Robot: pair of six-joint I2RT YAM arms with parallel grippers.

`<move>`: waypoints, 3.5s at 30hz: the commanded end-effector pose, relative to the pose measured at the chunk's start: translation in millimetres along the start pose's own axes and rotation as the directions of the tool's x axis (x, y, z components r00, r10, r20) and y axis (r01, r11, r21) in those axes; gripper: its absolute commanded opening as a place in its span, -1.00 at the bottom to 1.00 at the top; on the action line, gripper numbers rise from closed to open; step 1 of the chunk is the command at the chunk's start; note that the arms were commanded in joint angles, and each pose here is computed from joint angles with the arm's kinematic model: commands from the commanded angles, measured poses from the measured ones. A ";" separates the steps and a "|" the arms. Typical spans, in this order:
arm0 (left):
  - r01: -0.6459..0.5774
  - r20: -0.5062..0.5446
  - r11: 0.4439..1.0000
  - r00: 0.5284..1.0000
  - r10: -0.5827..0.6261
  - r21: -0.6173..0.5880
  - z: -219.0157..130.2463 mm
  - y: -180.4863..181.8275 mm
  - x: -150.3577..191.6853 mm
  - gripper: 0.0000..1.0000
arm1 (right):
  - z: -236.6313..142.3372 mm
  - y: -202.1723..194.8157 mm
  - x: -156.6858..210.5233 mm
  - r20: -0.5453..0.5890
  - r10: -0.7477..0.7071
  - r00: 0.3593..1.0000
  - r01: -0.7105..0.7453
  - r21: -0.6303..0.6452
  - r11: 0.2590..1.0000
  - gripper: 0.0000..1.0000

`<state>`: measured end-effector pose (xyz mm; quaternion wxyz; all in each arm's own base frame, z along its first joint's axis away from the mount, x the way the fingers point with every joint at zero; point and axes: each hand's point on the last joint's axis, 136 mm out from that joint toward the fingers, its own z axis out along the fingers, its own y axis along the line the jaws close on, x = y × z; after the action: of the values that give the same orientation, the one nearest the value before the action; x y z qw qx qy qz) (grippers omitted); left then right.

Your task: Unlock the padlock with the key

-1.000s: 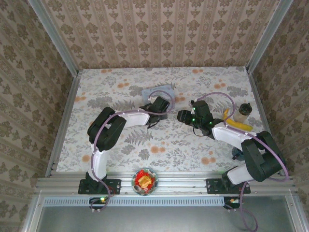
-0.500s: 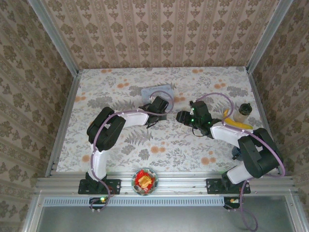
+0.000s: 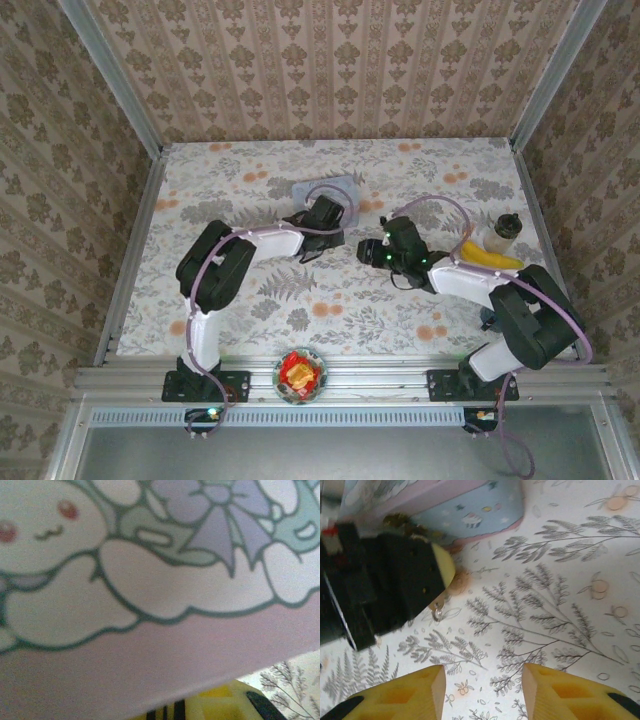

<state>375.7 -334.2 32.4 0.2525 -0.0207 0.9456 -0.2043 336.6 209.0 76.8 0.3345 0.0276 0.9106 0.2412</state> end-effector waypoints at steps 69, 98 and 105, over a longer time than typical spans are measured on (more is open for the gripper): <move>0.371 -0.455 0.919 0.846 -0.276 0.132 -35.4 -43.8 70.6 -1.00 | 56.9 14.9 -18.0 -0.084 0.130 0.988 -0.147 -0.242 0.959 -1.00; 0.440 -0.440 0.882 0.835 -0.331 0.172 -44.7 -43.4 65.7 -0.22 | 62.4 -28.7 -38.1 -0.054 0.495 0.867 -0.486 -0.311 0.817 -1.00; 0.436 -0.416 0.876 0.849 -0.325 0.204 -59.7 -45.7 56.1 0.15 | 68.2 -28.4 -43.6 -0.050 0.497 0.866 -0.486 -0.313 0.816 -1.00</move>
<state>312.8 -364.7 65.0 0.0540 -0.1361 0.9110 -0.3856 395.6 215.0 43.3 0.2419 0.1843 0.8250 0.4764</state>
